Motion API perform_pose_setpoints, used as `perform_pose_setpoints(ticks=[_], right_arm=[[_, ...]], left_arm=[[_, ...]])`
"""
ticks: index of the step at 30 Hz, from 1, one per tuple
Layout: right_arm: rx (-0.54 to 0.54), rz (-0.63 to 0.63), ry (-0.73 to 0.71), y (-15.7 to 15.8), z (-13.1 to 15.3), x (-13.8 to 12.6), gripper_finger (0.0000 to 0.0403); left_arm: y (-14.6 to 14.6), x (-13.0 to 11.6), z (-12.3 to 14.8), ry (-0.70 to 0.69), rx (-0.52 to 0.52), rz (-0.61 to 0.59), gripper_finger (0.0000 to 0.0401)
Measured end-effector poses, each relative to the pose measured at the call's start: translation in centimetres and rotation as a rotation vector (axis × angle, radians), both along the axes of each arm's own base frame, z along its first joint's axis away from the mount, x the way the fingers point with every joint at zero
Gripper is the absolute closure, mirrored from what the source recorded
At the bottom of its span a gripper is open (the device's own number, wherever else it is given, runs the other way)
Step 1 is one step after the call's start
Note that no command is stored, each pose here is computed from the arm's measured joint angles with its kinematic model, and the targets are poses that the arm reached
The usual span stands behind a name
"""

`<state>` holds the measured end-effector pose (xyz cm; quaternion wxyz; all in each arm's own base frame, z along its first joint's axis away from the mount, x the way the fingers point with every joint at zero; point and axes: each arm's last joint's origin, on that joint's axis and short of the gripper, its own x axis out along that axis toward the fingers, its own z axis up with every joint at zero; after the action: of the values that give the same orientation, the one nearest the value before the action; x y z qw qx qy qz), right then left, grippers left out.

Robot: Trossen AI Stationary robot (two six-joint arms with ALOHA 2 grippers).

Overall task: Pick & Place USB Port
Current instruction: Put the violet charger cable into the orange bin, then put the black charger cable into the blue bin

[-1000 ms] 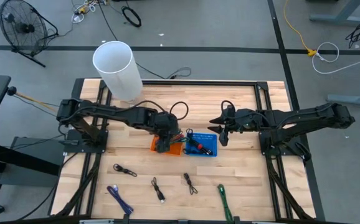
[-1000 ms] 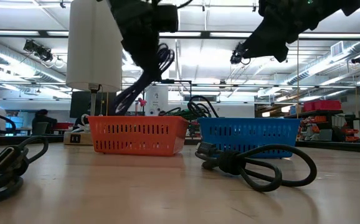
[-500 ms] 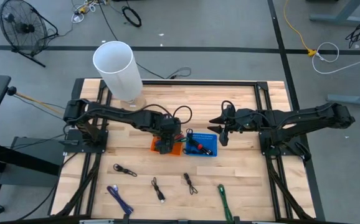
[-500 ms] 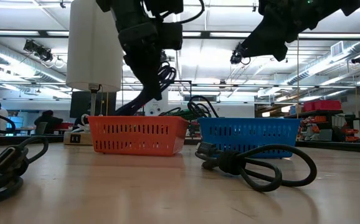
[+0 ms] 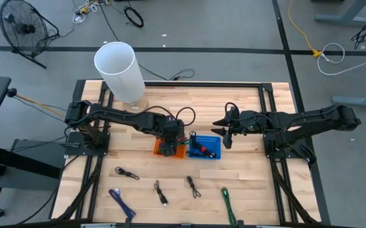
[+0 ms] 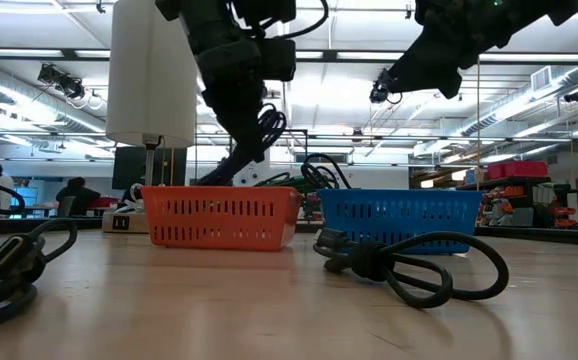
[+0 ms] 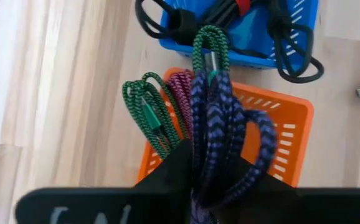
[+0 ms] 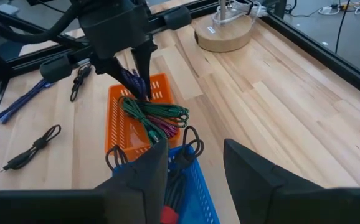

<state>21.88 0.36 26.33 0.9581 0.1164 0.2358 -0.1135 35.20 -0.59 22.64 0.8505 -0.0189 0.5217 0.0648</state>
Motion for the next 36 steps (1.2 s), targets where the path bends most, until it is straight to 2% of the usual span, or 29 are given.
perform_pose_setpoints(ticks=[9,13,18,23,27,30,33,36], right_arm=[[0.0,0.0,0.001,0.0,0.0,0.0,0.0247],[0.0,0.0,0.001,0.0,0.0,0.0,0.0247],[-0.006,0.003,0.003,0.0,0.0,0.0,0.0247],[-0.006,0.003,0.004,0.0,0.0,0.0,0.0247],[-0.006,0.003,0.013,0.0,-0.1,0.0,0.0247],[-0.007,0.003,0.027,0.0,-0.2,-0.1,0.0247],[-0.008,0.003,0.045,0.0,-0.4,-0.2,0.0247],[-0.008,0.003,0.05,0.0,-0.4,-0.2,0.0247]], left_arm=[[0.0,0.0,0.0,0.001,0.003,0.005,0.0285],[0.1,0.0,0.0,-0.003,0.045,0.012,0.0262],[0.4,0.3,1.0,-0.031,0.123,0.048,0.0244],[0.0,0.7,2.4,-0.051,0.13,0.009,0.024],[-1.1,-0.2,3.1,0.054,0.112,-0.01,0.0242],[-2.6,-1.5,2.7,0.181,0.054,-0.003,0.0242],[-4.8,-3.0,2.5,0.298,0.001,-0.009,0.0243],[-7.6,-4.2,2.4,0.353,-0.013,-0.017,0.0243]])
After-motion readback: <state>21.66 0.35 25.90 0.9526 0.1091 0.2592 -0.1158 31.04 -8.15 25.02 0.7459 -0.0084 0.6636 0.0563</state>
